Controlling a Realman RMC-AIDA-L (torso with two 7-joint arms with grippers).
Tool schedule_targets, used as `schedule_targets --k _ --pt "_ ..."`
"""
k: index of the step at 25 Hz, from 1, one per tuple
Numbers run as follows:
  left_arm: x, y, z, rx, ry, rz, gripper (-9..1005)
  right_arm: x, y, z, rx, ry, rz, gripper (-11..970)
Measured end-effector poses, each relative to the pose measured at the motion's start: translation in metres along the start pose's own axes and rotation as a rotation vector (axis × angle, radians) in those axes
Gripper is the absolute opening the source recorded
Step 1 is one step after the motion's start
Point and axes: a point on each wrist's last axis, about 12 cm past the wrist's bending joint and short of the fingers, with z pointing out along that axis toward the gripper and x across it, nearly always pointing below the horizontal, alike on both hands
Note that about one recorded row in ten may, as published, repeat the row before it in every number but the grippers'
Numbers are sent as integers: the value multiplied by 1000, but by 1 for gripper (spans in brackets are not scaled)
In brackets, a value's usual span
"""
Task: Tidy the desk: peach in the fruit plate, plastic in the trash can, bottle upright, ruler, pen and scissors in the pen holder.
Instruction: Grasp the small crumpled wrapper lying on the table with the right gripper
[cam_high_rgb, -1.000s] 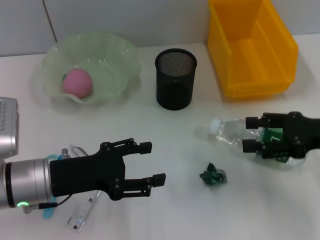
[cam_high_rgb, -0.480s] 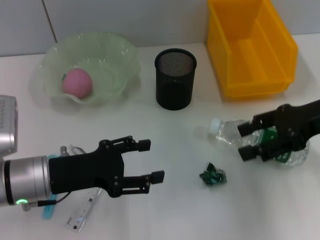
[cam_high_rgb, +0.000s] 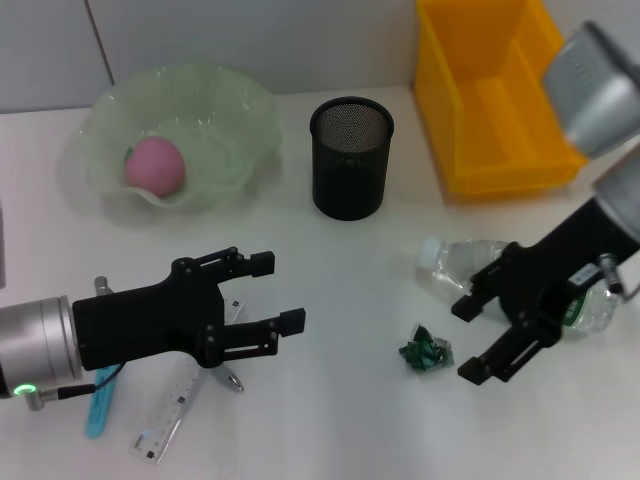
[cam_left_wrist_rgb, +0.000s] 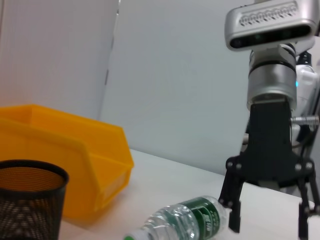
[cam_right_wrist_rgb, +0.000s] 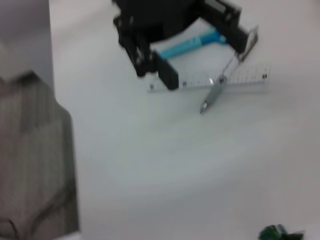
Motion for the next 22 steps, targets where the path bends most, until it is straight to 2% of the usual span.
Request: schedule_targets --k 11,22 --pt "5 -1 -4 -25 -1 -26 824 -29 -2 45 99 194 -208 813" --pt "7 -2 -4 -37 -14 -29 825 -35 -4 69 143 247 -274 813"
